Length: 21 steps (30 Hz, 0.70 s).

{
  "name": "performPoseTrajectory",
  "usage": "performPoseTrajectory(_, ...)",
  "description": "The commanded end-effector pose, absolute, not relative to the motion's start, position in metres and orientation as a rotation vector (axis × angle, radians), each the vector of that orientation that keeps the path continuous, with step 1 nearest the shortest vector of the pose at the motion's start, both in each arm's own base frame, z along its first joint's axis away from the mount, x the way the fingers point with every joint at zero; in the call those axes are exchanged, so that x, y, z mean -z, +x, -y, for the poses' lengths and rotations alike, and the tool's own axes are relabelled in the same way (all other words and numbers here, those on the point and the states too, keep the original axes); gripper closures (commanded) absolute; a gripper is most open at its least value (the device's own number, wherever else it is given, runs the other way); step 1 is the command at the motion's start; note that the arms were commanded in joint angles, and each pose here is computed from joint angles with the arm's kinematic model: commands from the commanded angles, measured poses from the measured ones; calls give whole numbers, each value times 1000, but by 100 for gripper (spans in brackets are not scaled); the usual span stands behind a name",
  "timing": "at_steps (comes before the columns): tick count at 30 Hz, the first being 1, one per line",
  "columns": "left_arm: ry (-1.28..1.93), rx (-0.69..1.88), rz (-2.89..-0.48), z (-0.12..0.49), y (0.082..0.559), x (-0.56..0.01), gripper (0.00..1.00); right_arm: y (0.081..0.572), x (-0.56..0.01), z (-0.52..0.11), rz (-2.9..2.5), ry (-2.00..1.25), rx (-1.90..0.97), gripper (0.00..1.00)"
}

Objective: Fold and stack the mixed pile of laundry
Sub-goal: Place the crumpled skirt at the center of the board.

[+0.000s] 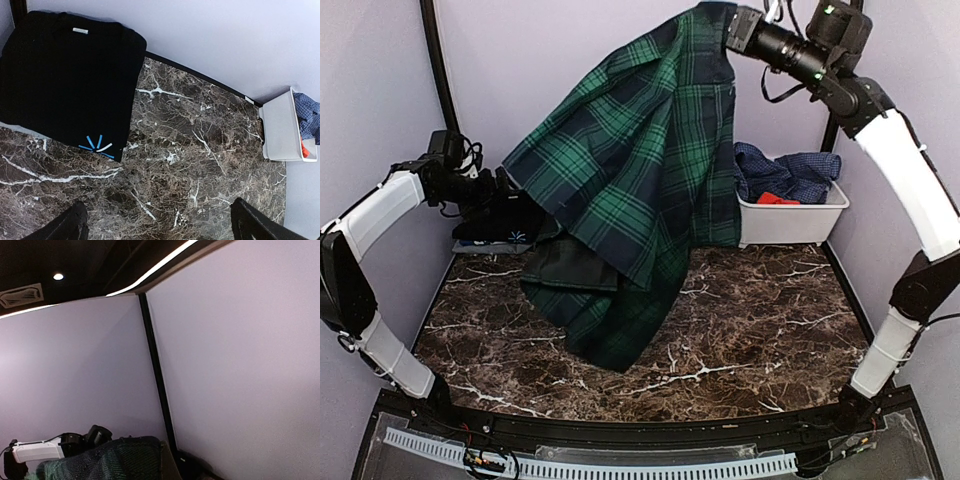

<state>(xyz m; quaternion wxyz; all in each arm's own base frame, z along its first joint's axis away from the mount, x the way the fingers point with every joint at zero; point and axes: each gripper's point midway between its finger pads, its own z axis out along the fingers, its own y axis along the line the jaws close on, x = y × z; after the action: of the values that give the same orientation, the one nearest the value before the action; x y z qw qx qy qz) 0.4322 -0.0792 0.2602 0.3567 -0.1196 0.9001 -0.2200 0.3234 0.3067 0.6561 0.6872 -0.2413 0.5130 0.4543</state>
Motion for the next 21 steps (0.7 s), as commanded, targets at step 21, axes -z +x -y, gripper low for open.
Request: performPoseTrajectory(21, 544, 637, -2622, 272, 263, -165, 3, 301, -175, -170, -2276, -48, -420, 100)
